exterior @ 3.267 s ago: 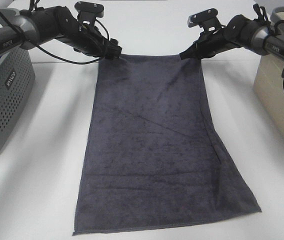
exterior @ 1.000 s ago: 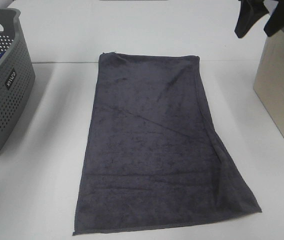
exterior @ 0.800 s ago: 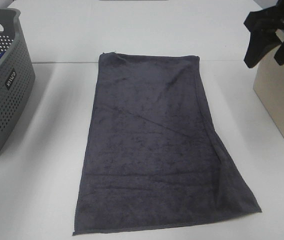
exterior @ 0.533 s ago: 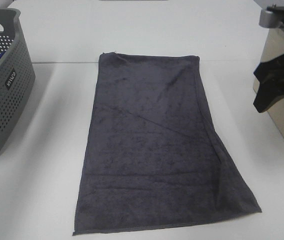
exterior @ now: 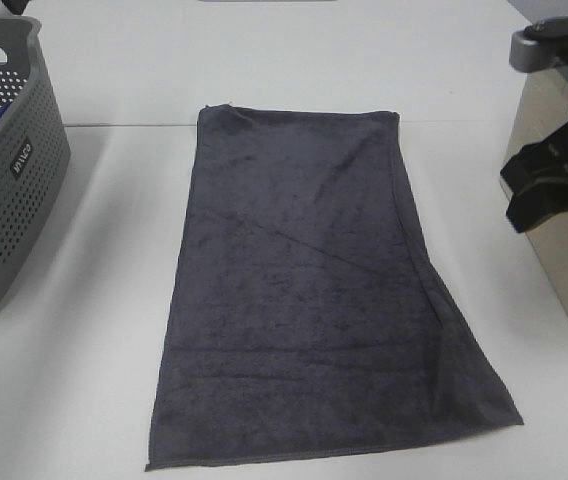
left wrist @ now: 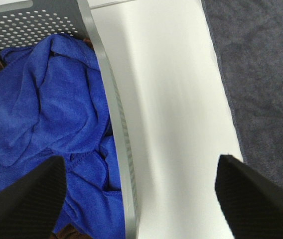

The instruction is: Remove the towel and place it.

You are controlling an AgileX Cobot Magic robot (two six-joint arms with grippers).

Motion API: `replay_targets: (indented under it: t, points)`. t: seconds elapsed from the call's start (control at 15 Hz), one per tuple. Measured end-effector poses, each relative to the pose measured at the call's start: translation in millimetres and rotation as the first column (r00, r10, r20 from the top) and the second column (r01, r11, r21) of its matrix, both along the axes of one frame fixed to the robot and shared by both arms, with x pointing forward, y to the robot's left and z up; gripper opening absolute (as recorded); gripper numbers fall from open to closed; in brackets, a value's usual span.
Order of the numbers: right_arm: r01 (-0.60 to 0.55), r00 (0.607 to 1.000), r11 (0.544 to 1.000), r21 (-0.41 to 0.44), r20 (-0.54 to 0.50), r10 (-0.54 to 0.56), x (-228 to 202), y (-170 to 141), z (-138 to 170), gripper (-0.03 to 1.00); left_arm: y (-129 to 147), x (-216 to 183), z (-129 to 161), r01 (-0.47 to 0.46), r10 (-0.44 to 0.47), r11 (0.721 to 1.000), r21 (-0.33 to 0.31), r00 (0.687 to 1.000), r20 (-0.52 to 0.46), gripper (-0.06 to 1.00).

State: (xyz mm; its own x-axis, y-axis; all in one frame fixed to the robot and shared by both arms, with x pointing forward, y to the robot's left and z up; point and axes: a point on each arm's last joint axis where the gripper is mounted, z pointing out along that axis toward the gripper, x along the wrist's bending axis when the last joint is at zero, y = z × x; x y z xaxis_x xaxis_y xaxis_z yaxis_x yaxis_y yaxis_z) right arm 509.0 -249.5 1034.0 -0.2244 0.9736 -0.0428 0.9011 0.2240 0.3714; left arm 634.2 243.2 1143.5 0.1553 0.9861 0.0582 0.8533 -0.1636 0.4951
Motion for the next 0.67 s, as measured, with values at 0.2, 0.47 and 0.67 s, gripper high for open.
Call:
replay_targets:
  t: [0.2, 0.47, 0.67]
  points:
    - [0.038, 0.997, 0.993, -0.111, 0.073, -0.030, 11, -10, 30, 0.67, 1, 0, -3, 0.009, -0.009, 1.000, 0.015, 1.000, -0.006, 0.77]
    - [-0.066, 0.994, 0.996, -0.059, 0.086, 0.071, -2, 24, 50, 0.67, 1, 1, -2, 0.015, -0.015, 1.000, 0.020, 1.000, 0.003, 0.77]
    - [-0.164, 0.986, 0.986, -0.032, -0.014, 0.164, -15, 59, 40, 0.67, 0, 1, -2, 0.019, -0.019, 1.000, 0.016, 1.000, 0.006, 0.77]
